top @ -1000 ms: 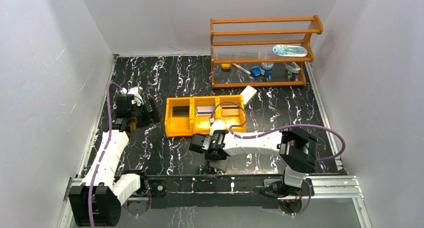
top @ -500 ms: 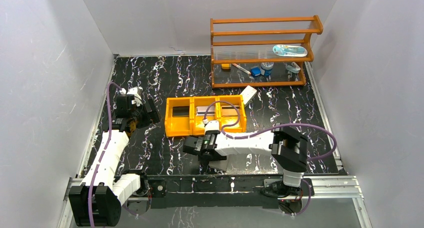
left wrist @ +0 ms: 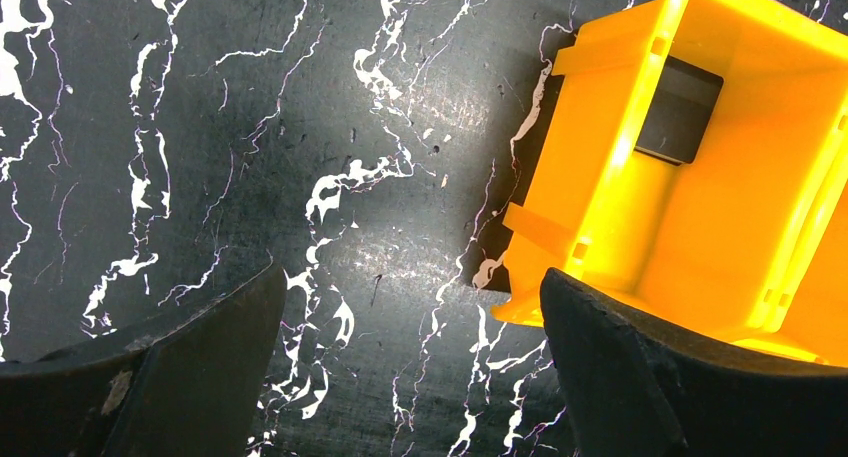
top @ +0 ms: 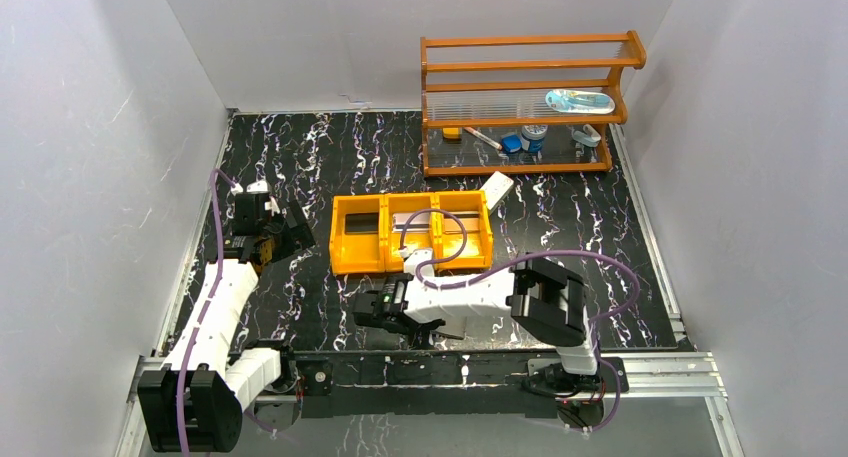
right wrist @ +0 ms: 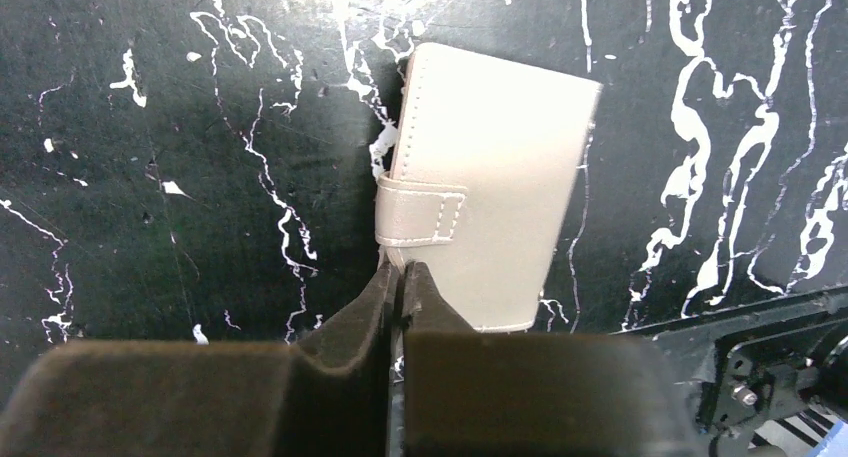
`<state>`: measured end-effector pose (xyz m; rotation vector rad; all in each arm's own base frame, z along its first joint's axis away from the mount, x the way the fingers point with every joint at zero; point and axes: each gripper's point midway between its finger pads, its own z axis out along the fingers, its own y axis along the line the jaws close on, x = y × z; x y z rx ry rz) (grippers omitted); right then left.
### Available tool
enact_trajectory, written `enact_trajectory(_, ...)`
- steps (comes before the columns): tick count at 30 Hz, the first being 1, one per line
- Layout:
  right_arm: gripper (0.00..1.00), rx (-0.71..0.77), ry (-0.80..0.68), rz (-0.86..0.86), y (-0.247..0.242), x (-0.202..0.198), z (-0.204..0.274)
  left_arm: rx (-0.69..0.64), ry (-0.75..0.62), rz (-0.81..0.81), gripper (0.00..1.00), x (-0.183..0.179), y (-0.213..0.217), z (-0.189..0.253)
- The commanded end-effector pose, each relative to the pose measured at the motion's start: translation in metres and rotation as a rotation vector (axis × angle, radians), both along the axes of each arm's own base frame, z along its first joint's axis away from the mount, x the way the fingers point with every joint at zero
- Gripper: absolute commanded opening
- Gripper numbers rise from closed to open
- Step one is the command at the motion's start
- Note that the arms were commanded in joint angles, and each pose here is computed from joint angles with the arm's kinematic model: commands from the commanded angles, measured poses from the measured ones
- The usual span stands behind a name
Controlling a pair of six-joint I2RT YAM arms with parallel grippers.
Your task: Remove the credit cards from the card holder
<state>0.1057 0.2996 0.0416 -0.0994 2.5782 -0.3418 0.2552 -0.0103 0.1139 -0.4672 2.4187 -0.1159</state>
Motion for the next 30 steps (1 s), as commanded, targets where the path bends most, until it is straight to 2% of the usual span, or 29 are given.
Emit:
enact_trajectory(1, 0.01, 0.079, -0.043, 0.009, 0.008, 0.006, 0.022, -0.002, -0.009, -0.002, 0.98, 0.001, 0.000, 0.007)
enact_trajectory(5, 0.00, 0.125, -0.041, 0.032, 0.014, 0.006, 0.030, -0.003, -0.009, -0.004, 0.98, 0.001, -0.001, 0.007)
enact_trajectory(9, 0.00, 0.236, -0.033, 0.095, 0.032, 0.006, 0.046, -0.005, -0.010, -0.007, 0.98, 0.002, -0.001, 0.007)
enact_trajectory(16, 0.00, 0.690, -0.031, 0.222, 0.073, -0.007, 0.095, -0.006, -0.027, -0.012, 0.98, 0.002, -0.002, 0.010)
enact_trajectory(21, 0.00, 0.933, -0.016, 0.224, 0.060, -0.009, 0.099, -0.014, -0.039, -0.025, 0.98, 0.003, -0.004, 0.012)
enact_trajectory(23, 0.00, 0.972, 0.033, 0.181, 0.047, -0.006, 0.084, -0.020, -0.037, -0.032, 0.98, 0.003, -0.005, 0.011)
enact_trajectory(27, 0.00, 0.959, 0.128, 0.059, 0.015, -0.001, 0.037, -0.031, -0.031, -0.055, 0.98, 0.004, -0.009, 0.010)
enact_trajectory(29, 0.05, 0.944, 0.135, 0.005, -0.001, 0.001, 0.021, -0.042, -0.031, -0.070, 0.98, 0.004, -0.012, 0.009)
enact_trajectory(30, 0.11, 0.933, 0.132, -0.014, -0.007, 0.001, 0.015, -0.048, -0.034, -0.082, 0.98, 0.004, -0.014, 0.010)
